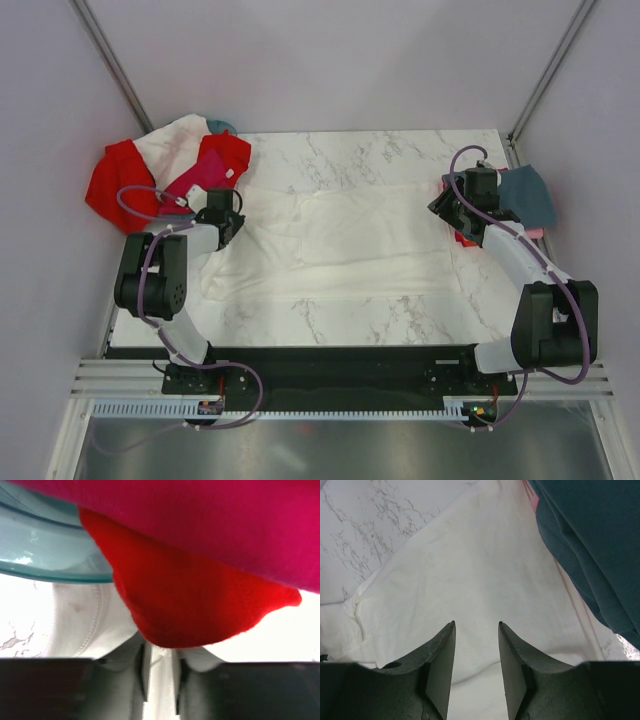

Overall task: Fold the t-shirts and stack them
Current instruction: Fold the tshirt

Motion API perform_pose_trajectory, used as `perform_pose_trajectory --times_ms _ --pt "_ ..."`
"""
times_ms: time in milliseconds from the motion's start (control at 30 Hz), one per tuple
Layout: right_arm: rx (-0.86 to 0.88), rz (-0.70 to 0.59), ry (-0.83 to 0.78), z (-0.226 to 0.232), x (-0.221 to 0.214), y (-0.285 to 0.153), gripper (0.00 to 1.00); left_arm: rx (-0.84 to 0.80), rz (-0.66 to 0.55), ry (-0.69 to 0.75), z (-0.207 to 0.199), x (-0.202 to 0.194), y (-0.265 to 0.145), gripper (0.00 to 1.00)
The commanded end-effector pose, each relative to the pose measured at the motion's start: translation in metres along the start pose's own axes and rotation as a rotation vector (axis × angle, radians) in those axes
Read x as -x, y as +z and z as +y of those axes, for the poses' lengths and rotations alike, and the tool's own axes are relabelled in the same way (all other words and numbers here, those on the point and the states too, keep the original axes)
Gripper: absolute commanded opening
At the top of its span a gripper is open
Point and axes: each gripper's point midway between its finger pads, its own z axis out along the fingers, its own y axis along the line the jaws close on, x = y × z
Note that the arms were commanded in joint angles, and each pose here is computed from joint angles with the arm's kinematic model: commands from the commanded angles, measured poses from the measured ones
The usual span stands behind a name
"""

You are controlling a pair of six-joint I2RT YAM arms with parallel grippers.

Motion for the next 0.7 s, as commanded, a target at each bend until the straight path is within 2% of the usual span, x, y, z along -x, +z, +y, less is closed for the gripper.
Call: perform_pose_trajectory --times_ms 0,233,500,667 --pt "0.03 -0.035 0.003 0.006 0.01 -0.002 0.48 -0.003 -0.079 -0.045 -0.006 0.016 0.002 0.25" --pt "0.011 -0.034 0.004 0.001 0.01 0.001 0.48 -0.053 -0.089 -0.044 -0.021 0.026 -0.007 0.04" --pt "-0.048 -0.038 -0.004 -0.009 0.014 0.017 0.46 -0.115 -0.092 -0.063 -0.042 0.04 -0.022 0.02" --pt "-0.097 -0.084 0.0 -0.009 0.037 0.04 0.44 -0.176 -0.094 -0.069 -0.066 0.053 -0.029 0.02"
